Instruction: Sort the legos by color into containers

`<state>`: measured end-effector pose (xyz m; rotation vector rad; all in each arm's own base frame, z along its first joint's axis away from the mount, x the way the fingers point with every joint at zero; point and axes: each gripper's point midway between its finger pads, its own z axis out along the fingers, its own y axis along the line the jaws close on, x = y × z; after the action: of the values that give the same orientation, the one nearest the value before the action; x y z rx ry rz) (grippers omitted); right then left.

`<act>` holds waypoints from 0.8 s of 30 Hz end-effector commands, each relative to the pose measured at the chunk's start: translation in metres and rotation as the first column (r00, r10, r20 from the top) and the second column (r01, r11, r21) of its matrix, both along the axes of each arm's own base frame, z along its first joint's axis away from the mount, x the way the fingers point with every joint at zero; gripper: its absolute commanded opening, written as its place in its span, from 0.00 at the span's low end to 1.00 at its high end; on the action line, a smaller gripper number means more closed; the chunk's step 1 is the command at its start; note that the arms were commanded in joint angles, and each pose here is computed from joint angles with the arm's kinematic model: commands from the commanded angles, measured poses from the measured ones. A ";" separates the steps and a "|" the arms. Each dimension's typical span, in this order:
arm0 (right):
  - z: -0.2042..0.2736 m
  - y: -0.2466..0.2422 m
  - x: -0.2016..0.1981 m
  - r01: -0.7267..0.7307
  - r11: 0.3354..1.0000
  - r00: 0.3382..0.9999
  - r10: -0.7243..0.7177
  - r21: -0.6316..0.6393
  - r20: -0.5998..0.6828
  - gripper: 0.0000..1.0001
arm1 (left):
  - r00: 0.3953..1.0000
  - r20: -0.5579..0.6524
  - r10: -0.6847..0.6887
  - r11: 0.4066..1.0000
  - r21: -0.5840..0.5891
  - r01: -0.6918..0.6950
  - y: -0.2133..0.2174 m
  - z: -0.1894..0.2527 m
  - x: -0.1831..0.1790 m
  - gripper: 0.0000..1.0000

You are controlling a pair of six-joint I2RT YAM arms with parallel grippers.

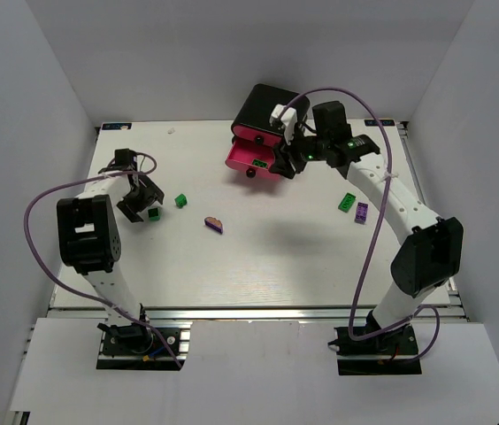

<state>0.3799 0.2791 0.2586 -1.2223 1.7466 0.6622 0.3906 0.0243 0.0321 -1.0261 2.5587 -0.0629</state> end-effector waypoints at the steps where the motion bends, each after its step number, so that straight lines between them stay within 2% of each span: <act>1: -0.006 -0.003 -0.002 0.011 1.000 1.000 -0.010 0.026 -0.028 0.55 | 0.999 0.032 -0.037 0.999 0.010 0.037 -0.001 0.009 0.018 0.82; 6: -0.002 -0.007 -0.003 0.027 0.999 0.999 -0.026 0.036 -0.028 0.55 | 0.997 0.006 -0.075 0.997 -0.004 0.075 -0.004 0.005 0.016 0.75; 11: 0.000 -0.013 0.000 0.043 0.998 0.999 -0.042 0.042 -0.028 0.55 | 0.994 -0.002 -0.112 0.993 -0.024 0.112 -0.010 0.002 0.006 0.63; 13: -0.001 -0.016 0.001 0.055 0.998 0.998 -0.053 0.044 -0.034 0.54 | 0.990 0.010 -0.143 0.987 -0.069 0.143 -0.019 0.003 0.003 0.60; 20: 0.000 -0.018 0.002 0.064 0.996 0.997 -0.062 0.054 -0.038 0.54 | 0.983 0.020 -0.180 0.978 -0.105 0.181 -0.027 0.003 0.000 0.34; 21: 0.001 -0.018 0.002 0.065 0.996 0.997 -0.064 0.054 -0.037 0.54 | 0.982 0.030 -0.184 0.976 -0.114 0.187 -0.029 0.006 0.001 0.27; 24: 0.003 -0.021 0.002 0.072 0.996 0.997 -0.071 0.056 -0.029 0.54 | 0.970 0.136 -0.200 0.963 -0.155 0.220 -0.041 0.036 0.014 0.20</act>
<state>0.3851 0.2589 0.2359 -1.1325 1.8493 0.6869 0.3937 -0.0011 0.0253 -0.8586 2.6660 -0.2492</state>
